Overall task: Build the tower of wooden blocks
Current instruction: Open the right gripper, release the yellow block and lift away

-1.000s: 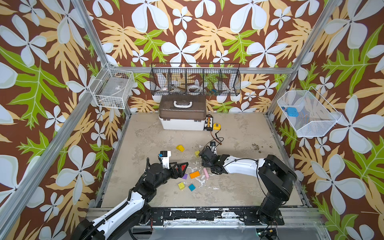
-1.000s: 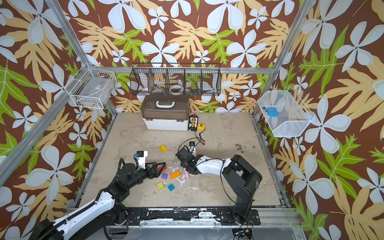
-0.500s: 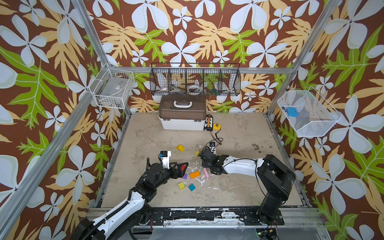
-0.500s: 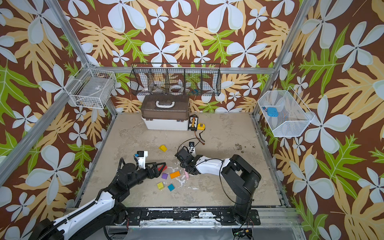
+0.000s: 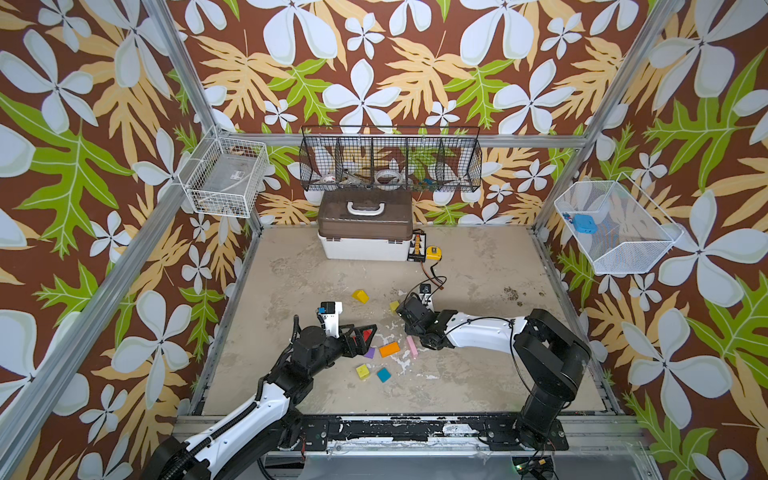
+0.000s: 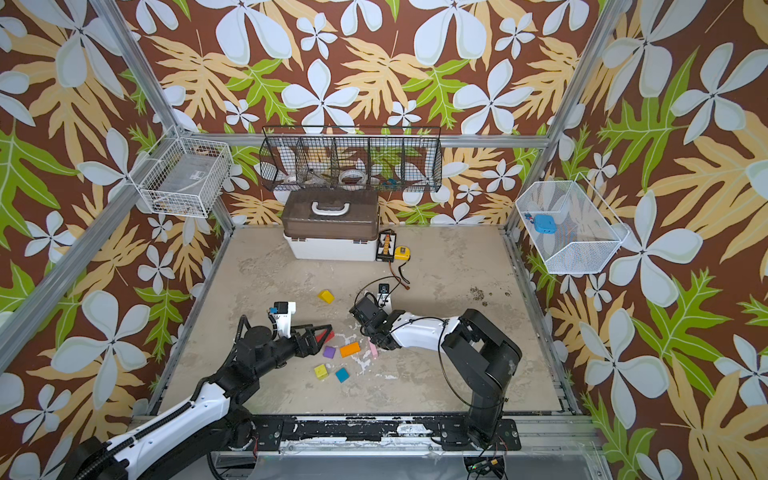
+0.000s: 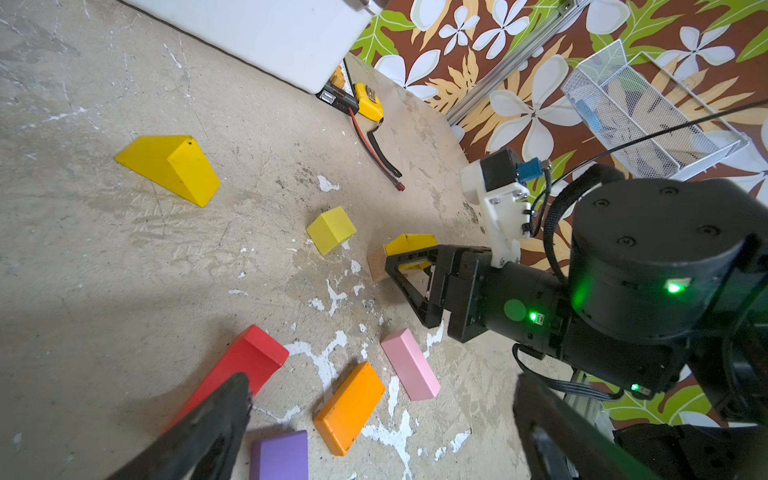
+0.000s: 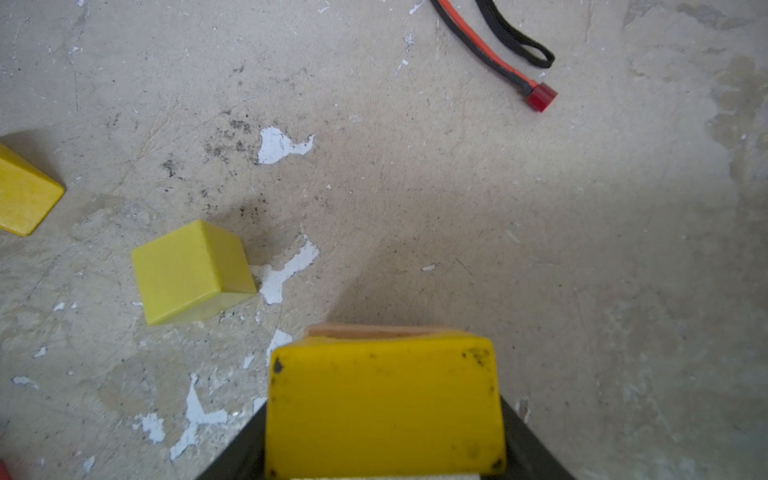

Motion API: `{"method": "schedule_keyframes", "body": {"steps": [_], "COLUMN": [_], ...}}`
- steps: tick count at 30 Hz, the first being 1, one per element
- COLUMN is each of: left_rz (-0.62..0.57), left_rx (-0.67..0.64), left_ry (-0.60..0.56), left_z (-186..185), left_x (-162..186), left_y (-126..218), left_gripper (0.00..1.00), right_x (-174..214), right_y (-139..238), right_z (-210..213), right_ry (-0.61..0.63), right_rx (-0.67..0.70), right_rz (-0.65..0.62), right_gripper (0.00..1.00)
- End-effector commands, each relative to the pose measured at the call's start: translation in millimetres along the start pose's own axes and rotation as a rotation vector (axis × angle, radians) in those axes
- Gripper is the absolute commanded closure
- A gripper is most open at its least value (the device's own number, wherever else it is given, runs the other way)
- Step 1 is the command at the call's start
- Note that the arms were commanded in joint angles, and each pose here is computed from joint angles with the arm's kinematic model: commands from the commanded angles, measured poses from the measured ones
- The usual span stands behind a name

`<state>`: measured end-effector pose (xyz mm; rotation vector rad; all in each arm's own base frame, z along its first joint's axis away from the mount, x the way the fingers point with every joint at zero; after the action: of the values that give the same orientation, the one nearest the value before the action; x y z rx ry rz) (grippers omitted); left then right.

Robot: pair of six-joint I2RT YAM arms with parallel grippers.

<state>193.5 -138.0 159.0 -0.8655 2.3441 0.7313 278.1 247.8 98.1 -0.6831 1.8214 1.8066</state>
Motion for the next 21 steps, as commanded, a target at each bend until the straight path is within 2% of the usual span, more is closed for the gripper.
{"method": "schedule_keyframes", "body": {"steps": [1, 8, 21], "left_rz": [-0.019, -0.020, -0.020], "left_rx": [0.028, 0.028, 0.028], "left_ry": [-0.006, -0.006, -0.009], "left_z": [-6.2, -6.2, -6.3], "left_x": [-5.5, -5.5, -5.6], "left_y": [-0.1, -0.2, -0.2], "left_gripper": [0.00, 0.00, 0.00], "right_x": [-1.2, -1.1, -11.6], "right_y": [-1.1, -1.8, 14.8], "right_z": [0.5, 0.0, 0.7], "right_ry": [-0.002, -0.003, 0.006], "right_rx": [0.014, 0.021, -0.013], "right_rz": [-0.009, -0.009, -0.043], "right_gripper": [0.37, 0.39, 0.15]}}
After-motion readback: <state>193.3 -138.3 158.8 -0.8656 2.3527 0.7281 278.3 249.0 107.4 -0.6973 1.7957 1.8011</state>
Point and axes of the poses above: each gripper's point midway between its finger pads, its own y axis back along the fingers, its own z axis along the line the jaws close on, x = y × z, the point moved 7 cm from there along y, back along the fingers, and after that the axes turned 4 degrees about y, right-handed, at the moved point
